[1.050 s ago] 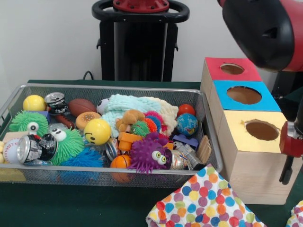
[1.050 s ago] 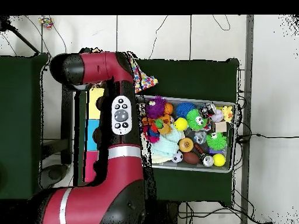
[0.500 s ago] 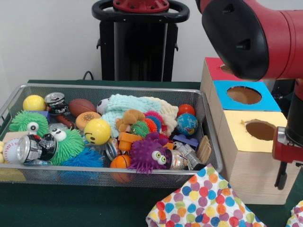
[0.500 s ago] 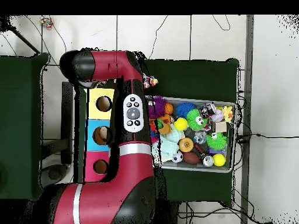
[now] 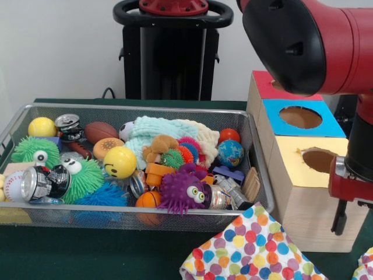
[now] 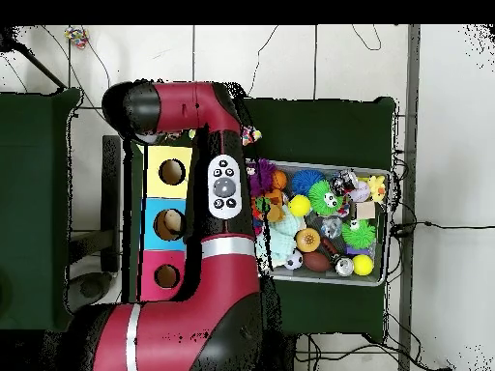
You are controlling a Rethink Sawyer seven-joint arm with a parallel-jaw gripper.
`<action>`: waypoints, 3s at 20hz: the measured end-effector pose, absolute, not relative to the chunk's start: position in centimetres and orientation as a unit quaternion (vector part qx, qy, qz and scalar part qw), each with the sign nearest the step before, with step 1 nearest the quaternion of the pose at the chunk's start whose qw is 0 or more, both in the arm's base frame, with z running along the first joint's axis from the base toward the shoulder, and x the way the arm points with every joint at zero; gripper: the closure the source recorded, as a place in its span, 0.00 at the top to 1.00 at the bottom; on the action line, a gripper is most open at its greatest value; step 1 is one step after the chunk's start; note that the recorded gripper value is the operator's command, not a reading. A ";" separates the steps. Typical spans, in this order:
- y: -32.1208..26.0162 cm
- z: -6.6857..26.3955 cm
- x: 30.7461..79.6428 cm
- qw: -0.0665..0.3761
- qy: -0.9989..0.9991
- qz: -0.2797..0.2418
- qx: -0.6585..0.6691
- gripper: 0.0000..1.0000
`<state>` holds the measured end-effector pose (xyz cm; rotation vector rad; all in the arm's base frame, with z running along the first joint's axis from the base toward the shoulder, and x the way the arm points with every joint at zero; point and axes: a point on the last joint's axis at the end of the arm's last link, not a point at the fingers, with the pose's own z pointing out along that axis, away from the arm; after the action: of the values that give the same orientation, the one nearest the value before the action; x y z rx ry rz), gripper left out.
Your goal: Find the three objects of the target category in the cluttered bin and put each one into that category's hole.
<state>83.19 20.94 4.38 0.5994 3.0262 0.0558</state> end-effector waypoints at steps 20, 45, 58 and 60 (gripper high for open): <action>16.3 4.8 83.9 0.035 0.993 0.017 0.109 1.00; 12.7 10.6 78.7 0.010 0.997 -0.041 0.071 1.00; 12.8 8.7 78.6 0.000 0.997 -0.046 0.067 1.00; 12.8 8.3 78.4 -0.006 0.997 -0.047 0.066 1.00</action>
<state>78.39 12.82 8.29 0.2073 3.1423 -0.1479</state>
